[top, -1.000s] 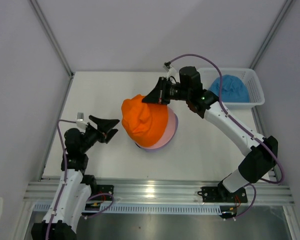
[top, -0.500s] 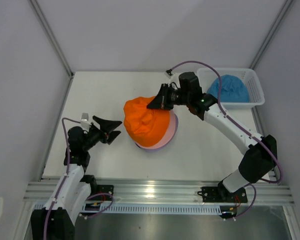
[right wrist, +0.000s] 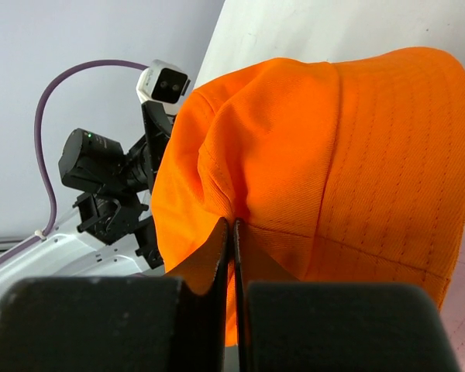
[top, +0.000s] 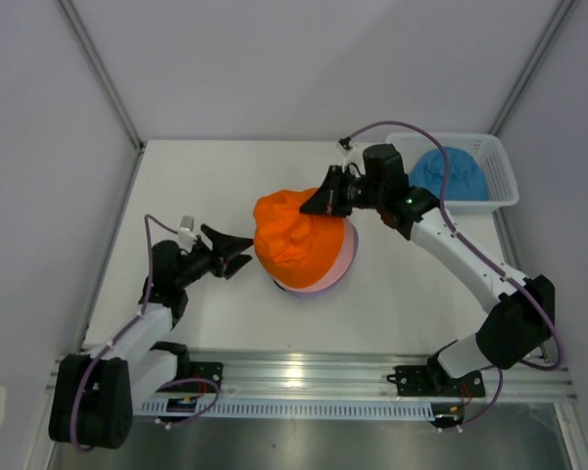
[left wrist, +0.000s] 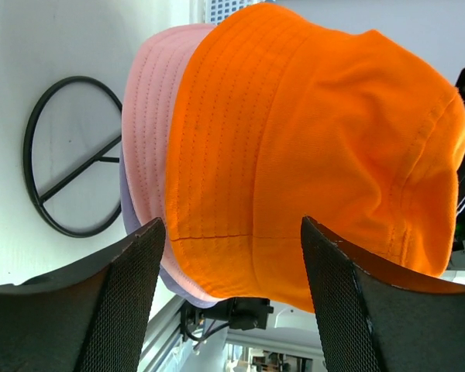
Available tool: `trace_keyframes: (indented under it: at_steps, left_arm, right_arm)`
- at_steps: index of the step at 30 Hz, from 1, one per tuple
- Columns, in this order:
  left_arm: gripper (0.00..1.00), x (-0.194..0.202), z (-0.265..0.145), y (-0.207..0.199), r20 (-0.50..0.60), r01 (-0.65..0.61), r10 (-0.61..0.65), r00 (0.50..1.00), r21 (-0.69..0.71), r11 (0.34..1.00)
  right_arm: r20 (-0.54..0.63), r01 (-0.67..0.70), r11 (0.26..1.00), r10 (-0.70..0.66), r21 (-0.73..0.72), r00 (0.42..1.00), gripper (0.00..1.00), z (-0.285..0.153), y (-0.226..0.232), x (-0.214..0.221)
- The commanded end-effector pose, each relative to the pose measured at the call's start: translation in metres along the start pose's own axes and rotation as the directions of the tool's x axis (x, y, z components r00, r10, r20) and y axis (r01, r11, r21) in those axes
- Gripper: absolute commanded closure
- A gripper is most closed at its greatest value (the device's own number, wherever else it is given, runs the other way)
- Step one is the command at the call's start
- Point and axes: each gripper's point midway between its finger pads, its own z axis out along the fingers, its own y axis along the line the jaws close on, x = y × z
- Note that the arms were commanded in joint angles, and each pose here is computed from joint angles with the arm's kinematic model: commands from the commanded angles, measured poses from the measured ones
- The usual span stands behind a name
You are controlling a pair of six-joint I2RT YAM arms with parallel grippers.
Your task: Stack the hats
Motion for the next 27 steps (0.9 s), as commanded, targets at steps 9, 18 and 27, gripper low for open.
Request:
trace_keyframes:
  at_steps: [9, 18, 27]
  left_arm:
    - [0.26, 0.005, 0.015, -0.011, -0.027, -0.069, 0.071, 0.997, 0.08, 0.994]
    - [0.29, 0.005, 0.027, -0.012, -0.031, -0.054, 0.057, 0.998, 0.109, 0.993]
    - [0.3, 0.004, 0.03, 0.001, -0.031, -0.061, 0.063, 0.998, 0.07, 0.996]
  right_arm:
    - [0.013, 0.009, 1.0, -0.009, 0.011, 1.0, 1.0, -0.002, -0.006, -0.001]
    - [0.014, 0.006, 1.0, -0.006, 0.006, 1.0, 1.0, -0.003, -0.005, -0.002]
    - [0.006, -0.004, 1.0, 0.004, 0.005, 1.0, 1.0, 0.0, -0.01, -0.003]
